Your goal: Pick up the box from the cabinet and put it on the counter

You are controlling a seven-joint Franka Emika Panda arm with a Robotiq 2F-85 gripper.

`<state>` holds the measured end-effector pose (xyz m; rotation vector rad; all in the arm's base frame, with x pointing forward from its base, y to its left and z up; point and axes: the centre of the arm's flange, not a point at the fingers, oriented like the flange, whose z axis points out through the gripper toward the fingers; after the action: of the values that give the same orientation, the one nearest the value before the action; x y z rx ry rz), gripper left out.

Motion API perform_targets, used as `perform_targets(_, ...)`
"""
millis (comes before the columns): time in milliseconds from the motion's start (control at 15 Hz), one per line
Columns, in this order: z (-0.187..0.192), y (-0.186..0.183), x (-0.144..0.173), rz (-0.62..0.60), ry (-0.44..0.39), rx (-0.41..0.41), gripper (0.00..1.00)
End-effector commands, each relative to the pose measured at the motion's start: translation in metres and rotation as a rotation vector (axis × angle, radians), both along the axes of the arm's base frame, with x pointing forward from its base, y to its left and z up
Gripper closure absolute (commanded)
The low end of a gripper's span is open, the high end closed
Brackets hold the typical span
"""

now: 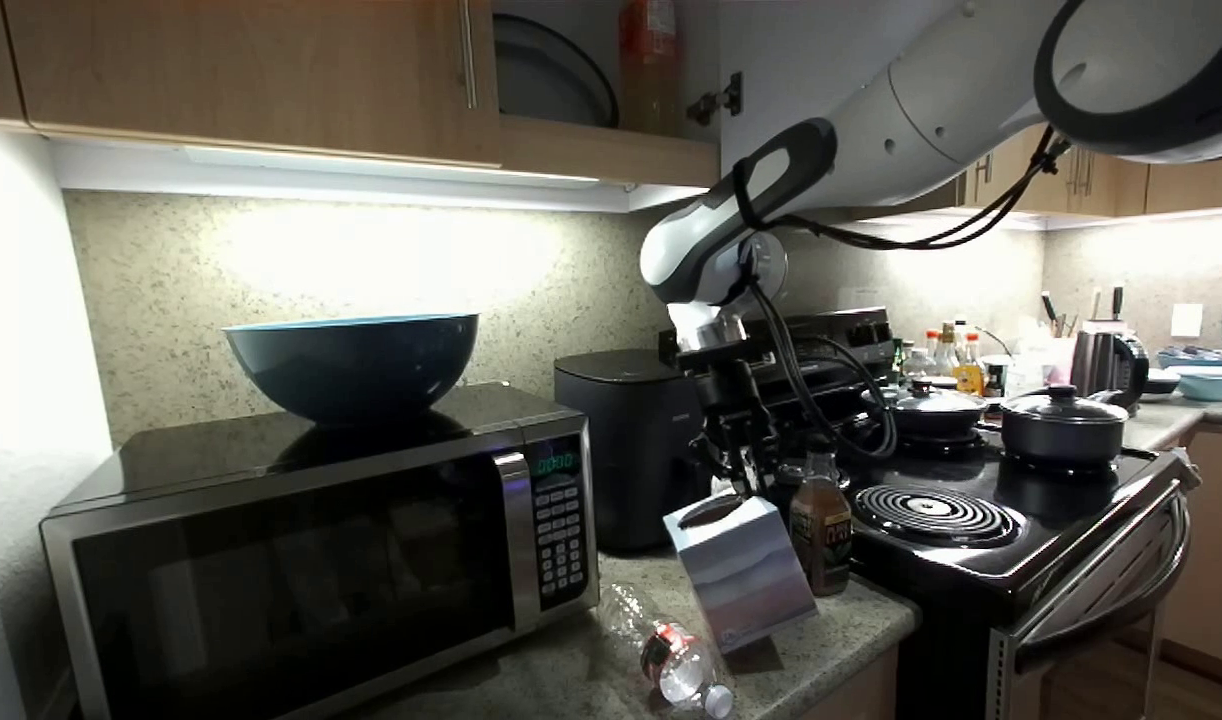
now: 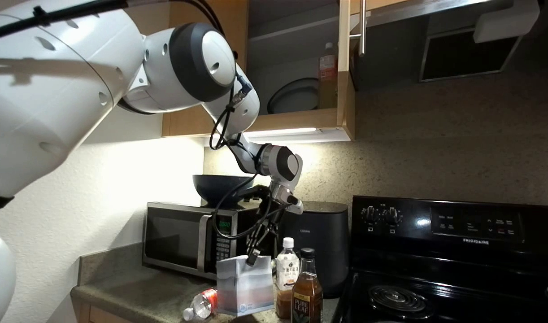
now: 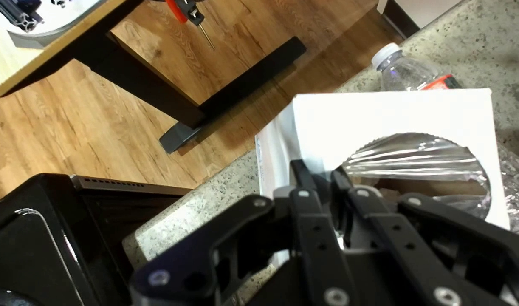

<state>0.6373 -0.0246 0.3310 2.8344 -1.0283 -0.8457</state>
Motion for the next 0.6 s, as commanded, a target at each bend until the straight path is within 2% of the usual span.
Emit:
perform_targets(0,-0.007,-0.009,0.008,0.012,-0.004,0.029,0.94)
perform_targets(67,-0.008,-0.011,0.008,0.005,-0.001,0.029,0.62)
perform_targets(133,-0.009,-0.012,0.009,-0.001,0.004,0.035,0.61)
perform_targets(533,-0.009,-0.023,0.013,-0.042,0.001,0.061,0.23)
